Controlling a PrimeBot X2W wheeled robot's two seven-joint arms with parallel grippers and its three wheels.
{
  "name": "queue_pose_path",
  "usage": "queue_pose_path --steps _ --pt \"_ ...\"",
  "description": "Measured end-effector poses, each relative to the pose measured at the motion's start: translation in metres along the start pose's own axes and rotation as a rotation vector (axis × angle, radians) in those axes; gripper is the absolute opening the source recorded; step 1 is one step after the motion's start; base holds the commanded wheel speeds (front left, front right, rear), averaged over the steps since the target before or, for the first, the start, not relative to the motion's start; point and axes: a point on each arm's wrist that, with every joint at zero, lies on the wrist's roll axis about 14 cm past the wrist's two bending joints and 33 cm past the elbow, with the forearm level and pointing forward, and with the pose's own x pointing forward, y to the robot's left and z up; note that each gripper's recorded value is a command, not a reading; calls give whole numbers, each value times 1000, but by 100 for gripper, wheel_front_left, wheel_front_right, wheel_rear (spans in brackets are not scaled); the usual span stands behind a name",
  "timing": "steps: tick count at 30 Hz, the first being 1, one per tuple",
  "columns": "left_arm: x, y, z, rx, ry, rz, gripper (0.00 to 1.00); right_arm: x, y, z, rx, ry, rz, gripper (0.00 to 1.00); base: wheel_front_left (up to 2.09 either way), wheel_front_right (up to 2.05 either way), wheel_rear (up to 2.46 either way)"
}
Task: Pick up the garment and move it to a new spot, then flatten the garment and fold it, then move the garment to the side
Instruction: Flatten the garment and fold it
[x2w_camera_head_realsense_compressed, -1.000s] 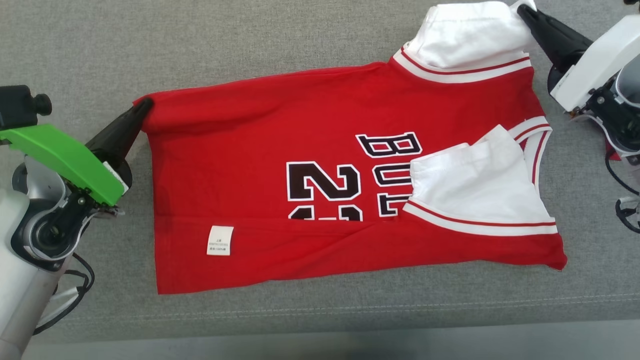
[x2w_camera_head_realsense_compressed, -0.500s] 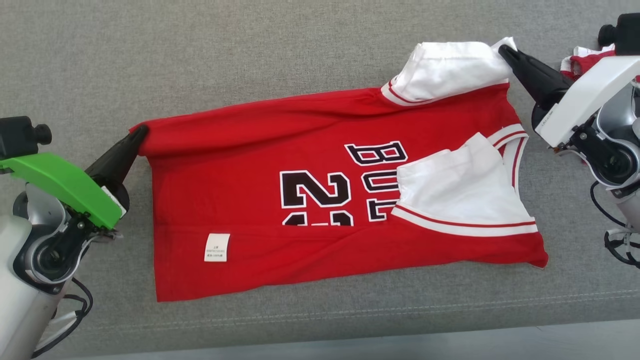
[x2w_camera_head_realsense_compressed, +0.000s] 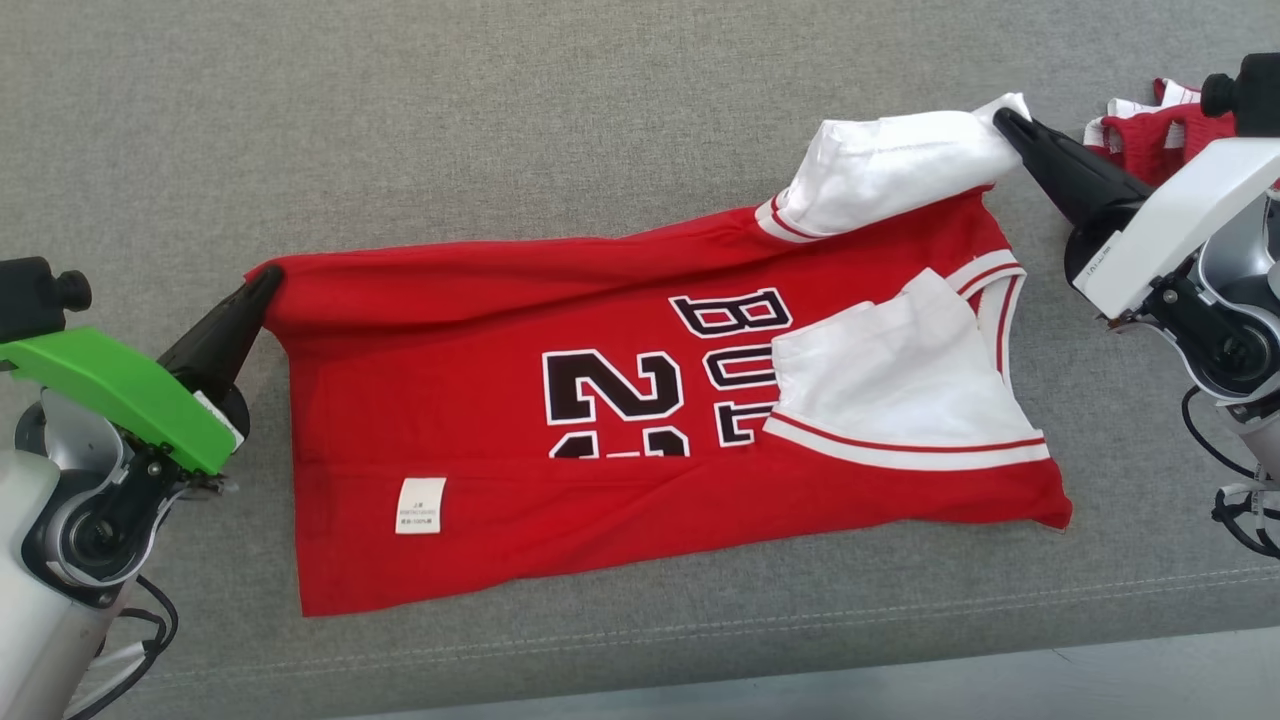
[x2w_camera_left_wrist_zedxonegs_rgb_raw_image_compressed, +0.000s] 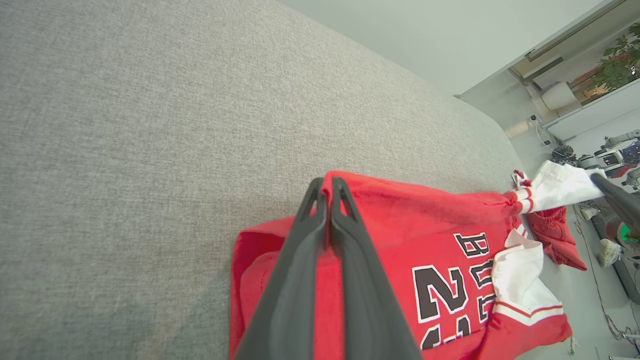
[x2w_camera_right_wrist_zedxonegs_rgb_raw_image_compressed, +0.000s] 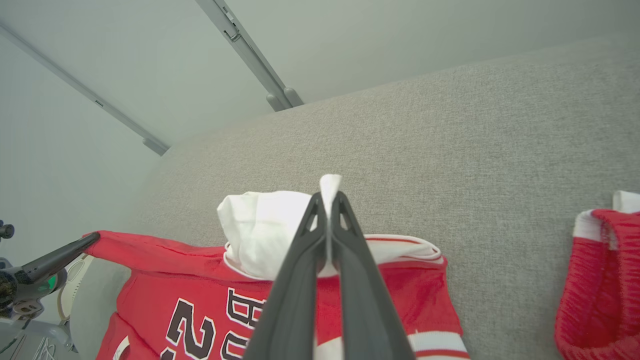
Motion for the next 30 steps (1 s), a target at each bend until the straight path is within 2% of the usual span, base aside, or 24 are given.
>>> queue_pose_path --steps 24,30 --pt "3 11 5 62 -44 31 0 -3 6 5 5 -28 -9 0 0 0 0" --pt "4 14 2 60 -42 40 5 -5 6 7 5 -32 -13 0 0 0 0"
